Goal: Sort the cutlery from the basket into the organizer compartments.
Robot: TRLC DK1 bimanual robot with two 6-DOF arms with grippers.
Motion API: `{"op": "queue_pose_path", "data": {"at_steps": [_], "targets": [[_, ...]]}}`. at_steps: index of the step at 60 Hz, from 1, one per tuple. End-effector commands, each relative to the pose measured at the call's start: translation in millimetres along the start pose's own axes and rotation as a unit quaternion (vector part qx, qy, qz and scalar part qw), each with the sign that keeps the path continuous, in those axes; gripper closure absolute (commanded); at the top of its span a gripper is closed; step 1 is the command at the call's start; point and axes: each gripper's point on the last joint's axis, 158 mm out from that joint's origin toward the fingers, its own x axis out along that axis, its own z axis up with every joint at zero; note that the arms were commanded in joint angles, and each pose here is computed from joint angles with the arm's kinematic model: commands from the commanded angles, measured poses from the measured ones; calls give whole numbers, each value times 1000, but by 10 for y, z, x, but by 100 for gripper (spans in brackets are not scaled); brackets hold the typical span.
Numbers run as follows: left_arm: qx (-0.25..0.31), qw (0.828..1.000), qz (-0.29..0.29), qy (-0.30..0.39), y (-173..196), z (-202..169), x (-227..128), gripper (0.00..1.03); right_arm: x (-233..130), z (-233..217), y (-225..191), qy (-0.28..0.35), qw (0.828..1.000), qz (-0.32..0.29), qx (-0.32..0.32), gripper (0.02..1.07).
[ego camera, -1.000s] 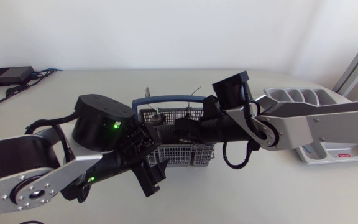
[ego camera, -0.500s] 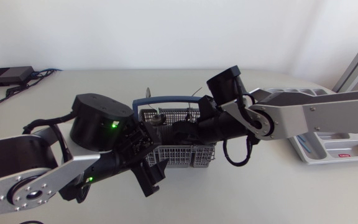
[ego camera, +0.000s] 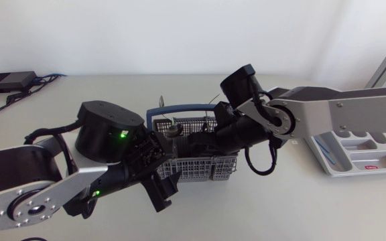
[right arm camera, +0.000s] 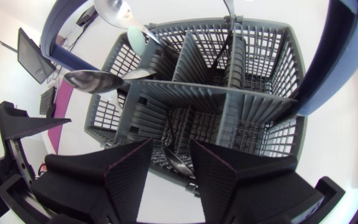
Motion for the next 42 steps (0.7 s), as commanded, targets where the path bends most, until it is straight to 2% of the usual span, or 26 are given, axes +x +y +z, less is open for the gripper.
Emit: {"op": "queue_pose_path", "data": {"at_steps": [1,26,36,42], "targets": [[-6,1000,-2,9,-27,-96,-11,11,76,-90,-177,24,999,-30,-1,69],[-7,1000,0,7,-22,-108,-36,11,34,-215,-165,62,996,-46,-41,72],[-8,1000,0,6,-21,-108,-41,11,35,-209,-142,64,995,-42,-62,81],[-8,1000,0,6,-22,-111,-43,11,41,-209,-144,65,995,-42,-68,83]]}}
